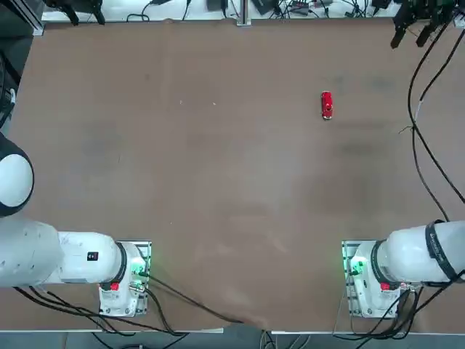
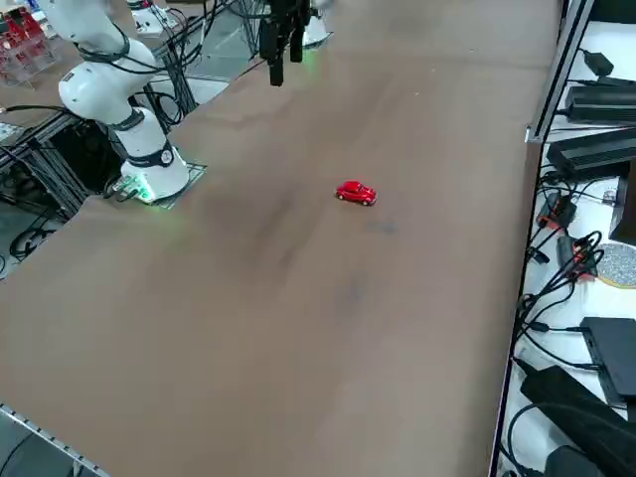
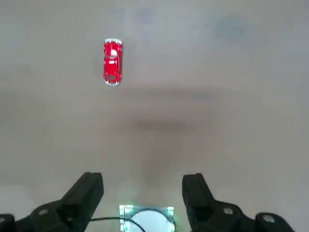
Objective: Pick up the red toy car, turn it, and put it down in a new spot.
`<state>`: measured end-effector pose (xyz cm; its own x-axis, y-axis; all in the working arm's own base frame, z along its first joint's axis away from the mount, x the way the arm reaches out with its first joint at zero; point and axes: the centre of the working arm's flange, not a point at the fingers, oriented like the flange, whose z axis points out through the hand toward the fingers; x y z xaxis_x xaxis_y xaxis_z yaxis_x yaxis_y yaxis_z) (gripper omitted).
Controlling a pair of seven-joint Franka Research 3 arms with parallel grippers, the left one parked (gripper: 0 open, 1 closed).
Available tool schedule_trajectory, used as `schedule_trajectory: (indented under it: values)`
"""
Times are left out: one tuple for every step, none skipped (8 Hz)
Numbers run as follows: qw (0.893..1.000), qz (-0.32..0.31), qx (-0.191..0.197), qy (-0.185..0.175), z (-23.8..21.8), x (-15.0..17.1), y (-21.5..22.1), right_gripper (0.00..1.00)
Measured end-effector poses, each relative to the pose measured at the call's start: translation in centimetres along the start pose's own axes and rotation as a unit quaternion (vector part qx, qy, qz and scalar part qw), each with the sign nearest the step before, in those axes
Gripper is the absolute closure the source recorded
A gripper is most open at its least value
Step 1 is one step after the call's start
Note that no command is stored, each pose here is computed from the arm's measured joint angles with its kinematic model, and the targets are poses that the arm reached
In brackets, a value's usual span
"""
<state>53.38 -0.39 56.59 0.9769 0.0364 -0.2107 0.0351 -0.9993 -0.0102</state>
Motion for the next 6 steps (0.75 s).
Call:
schedule_trajectory:
  values:
    - [1.000, -0.004, 0.001, -0.016, 1.5, 0.7, -0.6, 0.01]
    - [1.000, -0.006, 0.002, -0.024, 3.3, 2.1, -1.7, 0.01]
    - [1.000, 0.002, 0.005, -0.017, 5.1, 3.8, -3.1, 0.01]
    - [1.000, 0.010, 0.012, 0.000, 7.1, 5.6, -4.5, 0.01]
    - [0.999, 0.018, 0.015, 0.021, 9.3, 7.3, -6.1, 0.01]
    - [0.999, 0.028, 0.017, 0.044, 12.0, 9.0, -8.0, 0.01]
